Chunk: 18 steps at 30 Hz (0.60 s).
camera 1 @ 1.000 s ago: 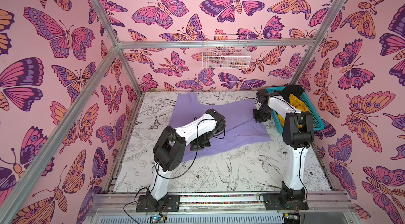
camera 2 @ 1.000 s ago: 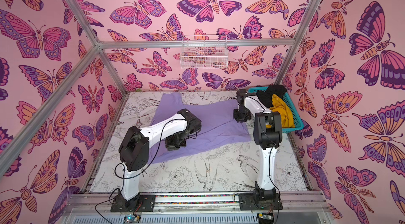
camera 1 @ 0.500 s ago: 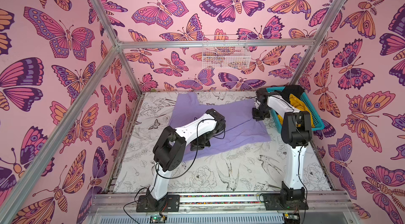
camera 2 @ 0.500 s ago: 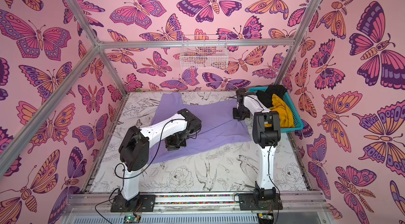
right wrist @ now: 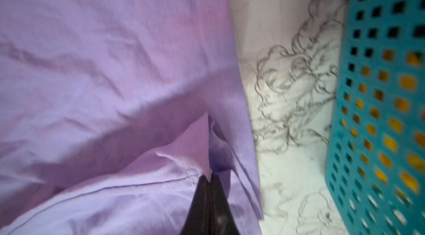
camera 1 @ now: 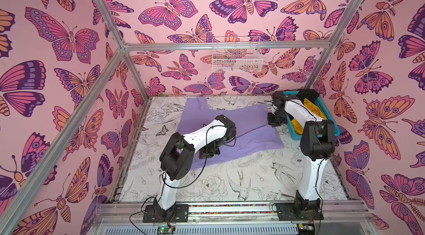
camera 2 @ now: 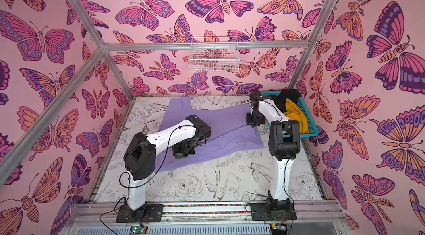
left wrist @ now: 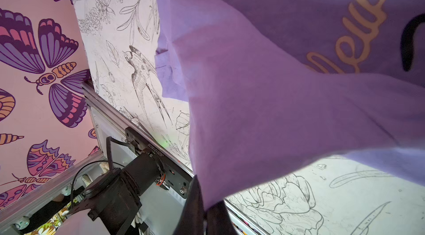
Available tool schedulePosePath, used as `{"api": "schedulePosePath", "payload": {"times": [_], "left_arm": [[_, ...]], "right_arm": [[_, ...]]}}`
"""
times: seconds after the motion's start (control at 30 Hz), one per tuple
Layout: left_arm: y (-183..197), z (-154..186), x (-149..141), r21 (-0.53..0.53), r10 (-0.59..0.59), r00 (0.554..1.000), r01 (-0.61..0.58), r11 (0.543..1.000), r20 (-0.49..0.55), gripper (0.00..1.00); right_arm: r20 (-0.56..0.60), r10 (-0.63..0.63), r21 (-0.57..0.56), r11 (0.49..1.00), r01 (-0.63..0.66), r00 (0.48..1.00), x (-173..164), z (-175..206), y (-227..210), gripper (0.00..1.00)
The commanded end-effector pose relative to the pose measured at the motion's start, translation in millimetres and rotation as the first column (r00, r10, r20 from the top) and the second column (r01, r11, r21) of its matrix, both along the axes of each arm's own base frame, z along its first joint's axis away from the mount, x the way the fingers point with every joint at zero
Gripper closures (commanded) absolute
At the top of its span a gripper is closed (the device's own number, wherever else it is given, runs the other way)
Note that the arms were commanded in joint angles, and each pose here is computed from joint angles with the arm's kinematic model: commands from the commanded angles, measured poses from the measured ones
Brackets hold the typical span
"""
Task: Fold and stack t-shirts
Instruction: Smooth out the T-shirt at the center of the board.
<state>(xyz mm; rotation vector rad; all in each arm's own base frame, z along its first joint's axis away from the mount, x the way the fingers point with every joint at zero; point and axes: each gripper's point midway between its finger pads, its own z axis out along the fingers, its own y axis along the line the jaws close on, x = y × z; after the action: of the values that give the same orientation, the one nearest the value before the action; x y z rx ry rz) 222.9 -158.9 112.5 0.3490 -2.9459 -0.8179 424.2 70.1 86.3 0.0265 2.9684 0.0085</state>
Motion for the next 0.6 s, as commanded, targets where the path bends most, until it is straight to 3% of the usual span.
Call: {"api": "schedulePosePath", "payload": {"times": [0.0,0.33,0.57], "left_arm": [[27.7,30.6,-24.2,0.088,0.013,0.999,-0.010,0.996,-0.033,1.00],[35.8,51.9,-55.2,0.079,0.034,0.999,-0.034,0.996,0.003,1.00],[32.4,49.7,-81.8,0.080,0.017,1.000,-0.016,0.997,-0.015,1.00]], "right_arm": [[0.008,-0.026,-0.019,0.999,0.026,1.000,-28.9,25.9,-2.0,1.00],[-0.014,-0.047,-0.067,0.997,0.046,0.999,-125.3,41.8,1.2,1.00],[0.067,-0.099,-0.081,0.991,0.105,0.993,-189.4,60.6,-5.6,1.00]]}}
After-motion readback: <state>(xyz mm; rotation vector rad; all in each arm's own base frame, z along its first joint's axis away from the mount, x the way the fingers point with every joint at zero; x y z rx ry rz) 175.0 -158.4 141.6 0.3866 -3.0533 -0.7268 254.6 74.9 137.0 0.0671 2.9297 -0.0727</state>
